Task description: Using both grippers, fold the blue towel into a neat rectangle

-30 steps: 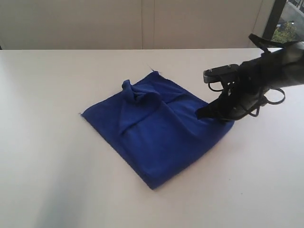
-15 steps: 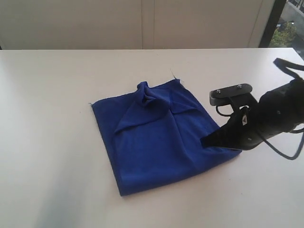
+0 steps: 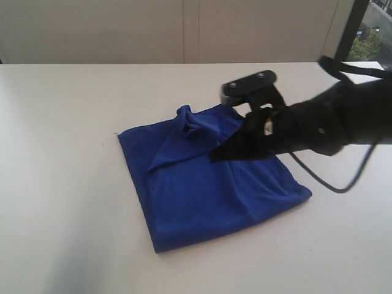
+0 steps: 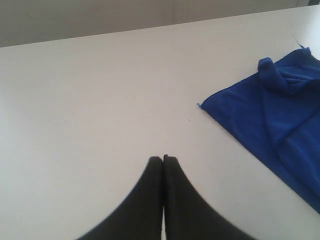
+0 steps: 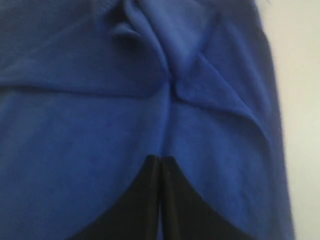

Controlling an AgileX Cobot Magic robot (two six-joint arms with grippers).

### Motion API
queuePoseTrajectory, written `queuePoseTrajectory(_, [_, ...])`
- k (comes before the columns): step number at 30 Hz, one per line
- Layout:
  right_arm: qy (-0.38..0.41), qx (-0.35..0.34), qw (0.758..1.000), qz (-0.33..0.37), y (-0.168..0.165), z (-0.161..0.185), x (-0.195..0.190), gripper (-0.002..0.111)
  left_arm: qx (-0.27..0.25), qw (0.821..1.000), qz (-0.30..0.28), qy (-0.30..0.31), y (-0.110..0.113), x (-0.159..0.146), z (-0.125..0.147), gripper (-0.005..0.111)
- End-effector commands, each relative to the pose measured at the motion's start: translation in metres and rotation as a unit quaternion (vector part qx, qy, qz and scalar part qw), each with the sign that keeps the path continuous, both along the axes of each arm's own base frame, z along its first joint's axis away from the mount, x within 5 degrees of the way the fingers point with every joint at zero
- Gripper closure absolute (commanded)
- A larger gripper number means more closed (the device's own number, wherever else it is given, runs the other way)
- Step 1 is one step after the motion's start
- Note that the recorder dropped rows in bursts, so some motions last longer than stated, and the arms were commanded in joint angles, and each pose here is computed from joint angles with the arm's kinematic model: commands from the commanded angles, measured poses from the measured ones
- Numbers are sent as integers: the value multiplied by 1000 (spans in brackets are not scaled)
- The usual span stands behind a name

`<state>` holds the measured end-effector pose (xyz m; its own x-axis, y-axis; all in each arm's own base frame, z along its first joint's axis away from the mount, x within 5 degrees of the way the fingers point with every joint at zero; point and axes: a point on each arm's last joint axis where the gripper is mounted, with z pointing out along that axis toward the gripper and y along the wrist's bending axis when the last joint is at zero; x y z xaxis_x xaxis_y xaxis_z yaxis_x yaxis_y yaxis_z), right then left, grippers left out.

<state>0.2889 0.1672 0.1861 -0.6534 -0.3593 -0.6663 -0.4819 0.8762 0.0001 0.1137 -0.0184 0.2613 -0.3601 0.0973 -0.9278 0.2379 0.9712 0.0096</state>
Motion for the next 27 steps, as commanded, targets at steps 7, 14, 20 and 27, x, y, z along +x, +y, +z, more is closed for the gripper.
queuePoseTrajectory(7, [-8, -6, 996, 89, 116, 0, 42, 108, -7, 1000, 0, 2, 0, -1, -2, 107])
queuePoseTrajectory(14, [30, -39, 995, 89, 149, -27, 70, 108, -7, 1000, 0, 2, 0, -1, -2, 107])
queuePoseTrajectory(20, [69, -25, 993, 89, 169, -31, 85, 108, -7, 1000, 0, 2, 0, -1, -2, 107])
queuePoseTrajectory(27, [79, 0, 991, 105, 186, -46, 96, 108, -7, 1000, 0, 2, 0, -1, -2, 107])
